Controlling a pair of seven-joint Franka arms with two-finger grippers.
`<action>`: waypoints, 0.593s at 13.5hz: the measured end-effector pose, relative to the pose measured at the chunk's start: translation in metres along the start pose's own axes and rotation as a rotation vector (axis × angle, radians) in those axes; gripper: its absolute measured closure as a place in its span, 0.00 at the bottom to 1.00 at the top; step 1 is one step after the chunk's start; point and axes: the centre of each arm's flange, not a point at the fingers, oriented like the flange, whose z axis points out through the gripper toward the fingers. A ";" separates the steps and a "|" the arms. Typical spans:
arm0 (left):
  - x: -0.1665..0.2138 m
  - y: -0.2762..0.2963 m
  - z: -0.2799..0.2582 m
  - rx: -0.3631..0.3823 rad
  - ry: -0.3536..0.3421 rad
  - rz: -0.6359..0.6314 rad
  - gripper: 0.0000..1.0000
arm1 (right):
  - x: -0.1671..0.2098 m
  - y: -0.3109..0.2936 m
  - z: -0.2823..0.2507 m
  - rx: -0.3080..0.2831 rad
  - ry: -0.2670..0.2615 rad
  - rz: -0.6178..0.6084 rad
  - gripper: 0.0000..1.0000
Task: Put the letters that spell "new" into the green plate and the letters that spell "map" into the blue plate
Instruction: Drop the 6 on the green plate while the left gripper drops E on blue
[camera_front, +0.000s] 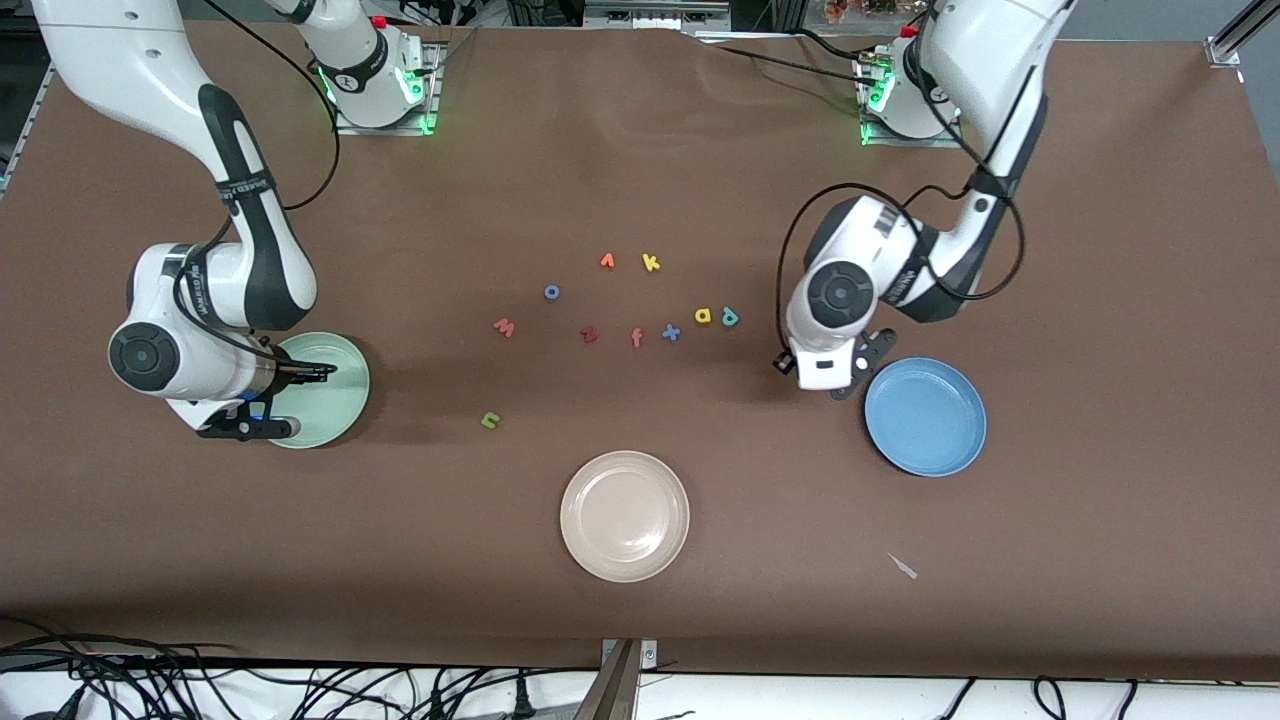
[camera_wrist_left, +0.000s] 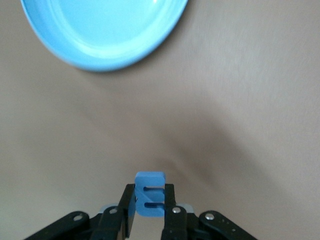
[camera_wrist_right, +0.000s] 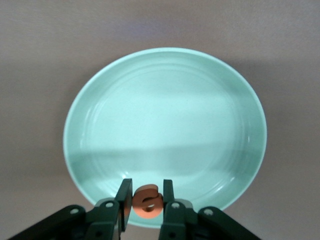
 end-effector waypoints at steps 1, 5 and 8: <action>0.021 -0.010 -0.006 -0.004 -0.005 0.055 0.74 | 0.002 -0.002 0.001 0.000 0.004 -0.002 0.59; 0.098 -0.050 -0.010 -0.025 -0.024 0.277 0.74 | 0.007 -0.034 -0.033 0.010 0.003 0.031 0.19; 0.125 -0.063 -0.001 -0.026 -0.037 0.377 0.74 | 0.004 -0.084 -0.045 0.034 0.020 0.129 0.00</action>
